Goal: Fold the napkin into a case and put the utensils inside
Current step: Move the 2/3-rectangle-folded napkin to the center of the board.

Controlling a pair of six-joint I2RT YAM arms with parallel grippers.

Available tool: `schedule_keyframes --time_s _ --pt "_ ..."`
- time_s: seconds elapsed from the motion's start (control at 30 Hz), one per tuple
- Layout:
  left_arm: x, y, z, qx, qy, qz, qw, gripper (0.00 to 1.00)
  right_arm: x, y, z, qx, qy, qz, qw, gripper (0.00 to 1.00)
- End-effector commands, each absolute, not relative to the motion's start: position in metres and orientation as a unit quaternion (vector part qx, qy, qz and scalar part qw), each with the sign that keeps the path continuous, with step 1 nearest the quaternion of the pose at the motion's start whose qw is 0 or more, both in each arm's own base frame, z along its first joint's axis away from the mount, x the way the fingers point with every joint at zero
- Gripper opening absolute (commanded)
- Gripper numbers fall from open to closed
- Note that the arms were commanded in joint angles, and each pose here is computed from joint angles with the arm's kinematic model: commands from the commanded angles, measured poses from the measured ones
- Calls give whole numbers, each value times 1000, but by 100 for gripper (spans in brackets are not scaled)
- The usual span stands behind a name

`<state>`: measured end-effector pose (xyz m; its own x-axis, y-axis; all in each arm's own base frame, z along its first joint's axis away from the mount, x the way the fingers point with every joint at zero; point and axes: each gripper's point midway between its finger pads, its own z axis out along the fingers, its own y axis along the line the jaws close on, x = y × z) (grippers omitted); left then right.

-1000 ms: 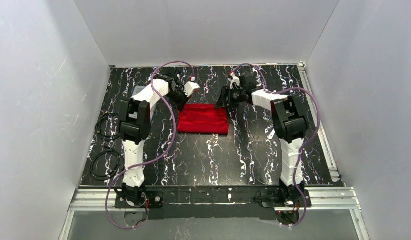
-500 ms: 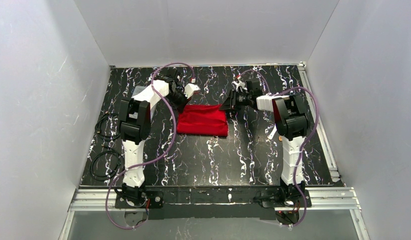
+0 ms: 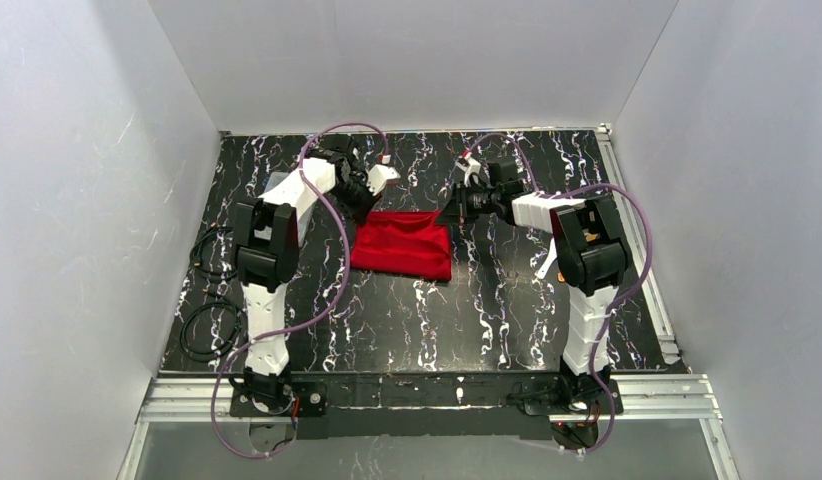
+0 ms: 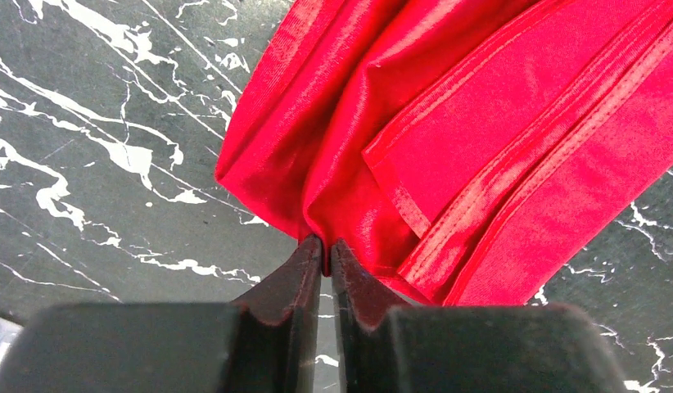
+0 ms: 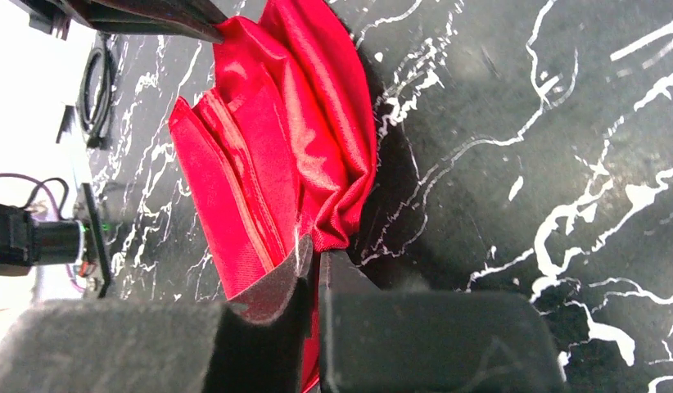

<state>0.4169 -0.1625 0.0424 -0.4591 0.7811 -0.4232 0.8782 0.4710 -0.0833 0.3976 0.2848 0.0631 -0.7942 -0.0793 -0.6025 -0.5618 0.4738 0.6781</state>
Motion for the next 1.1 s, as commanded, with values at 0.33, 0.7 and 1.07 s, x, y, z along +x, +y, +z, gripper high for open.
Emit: schedule_keyframes --time_s 0.33,0.7,1.07 --pt "389 -169 149 488 826 -176 221 54 383 289 82 -294 801 418 312 5" --pt "402 -187 106 518 820 -181 161 57 361 284 90 -403 753 375 361 2" --pt "419 -182 68 564 798 -159 139 61 349 289 89 -427 735 381 364 1"
